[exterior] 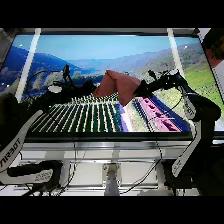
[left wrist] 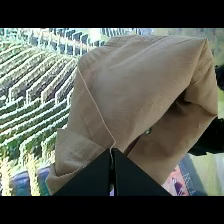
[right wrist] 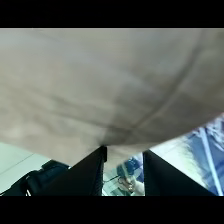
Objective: Fold the clothes and pants, and hang the long-sleeved shirts on hangers.
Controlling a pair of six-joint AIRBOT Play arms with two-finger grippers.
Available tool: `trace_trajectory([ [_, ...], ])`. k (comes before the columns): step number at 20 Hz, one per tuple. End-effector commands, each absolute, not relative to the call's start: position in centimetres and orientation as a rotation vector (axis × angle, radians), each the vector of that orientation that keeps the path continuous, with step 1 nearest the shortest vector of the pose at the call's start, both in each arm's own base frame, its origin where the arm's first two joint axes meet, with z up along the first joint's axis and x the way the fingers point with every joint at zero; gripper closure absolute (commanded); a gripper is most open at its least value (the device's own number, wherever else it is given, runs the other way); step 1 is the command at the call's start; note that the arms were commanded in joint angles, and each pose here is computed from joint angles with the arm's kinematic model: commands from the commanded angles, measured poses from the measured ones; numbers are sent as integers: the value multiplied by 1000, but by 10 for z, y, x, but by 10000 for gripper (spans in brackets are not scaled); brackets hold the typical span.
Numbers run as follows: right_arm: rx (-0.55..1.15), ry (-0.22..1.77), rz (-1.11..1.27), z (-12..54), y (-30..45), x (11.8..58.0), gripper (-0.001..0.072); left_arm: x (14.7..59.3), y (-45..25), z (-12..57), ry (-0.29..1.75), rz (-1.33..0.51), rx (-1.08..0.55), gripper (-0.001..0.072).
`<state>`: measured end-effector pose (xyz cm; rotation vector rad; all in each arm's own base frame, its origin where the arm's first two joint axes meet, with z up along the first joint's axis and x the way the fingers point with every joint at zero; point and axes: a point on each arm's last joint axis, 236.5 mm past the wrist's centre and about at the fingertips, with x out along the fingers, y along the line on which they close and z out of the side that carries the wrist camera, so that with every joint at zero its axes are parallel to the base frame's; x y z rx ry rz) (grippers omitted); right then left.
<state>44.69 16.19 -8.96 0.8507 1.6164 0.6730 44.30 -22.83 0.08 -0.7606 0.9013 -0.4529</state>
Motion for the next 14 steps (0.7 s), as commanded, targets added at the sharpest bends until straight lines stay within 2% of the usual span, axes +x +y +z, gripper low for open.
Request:
trace_trajectory([
  [1,857,1562,687,-81,167,460,451,443,-229,1,901,-456,-760,700],
  [2,870,1542,682,-80,168,465,495,443,-229,1,902,-457,-760,700],
  [3,882,1528,680,-79,169,469,627,443,-229,1,902,-457,-760,700],
  [4,904,1519,693,-74,171,470,697,443,-229,1,902,-457,-760,700],
  [7,944,1501,735,-63,178,471,698,443,-229,1,901,-459,-756,700],
  [10,1083,1356,970,5,200,477,699,450,-230,29,786,-553,-581,701],
  [12,1151,1192,1115,76,206,484,699,466,-227,98,589,-605,-461,702],
  [14,1064,1065,1180,132,206,485,700,487,-200,187,339,-522,-412,702],
])
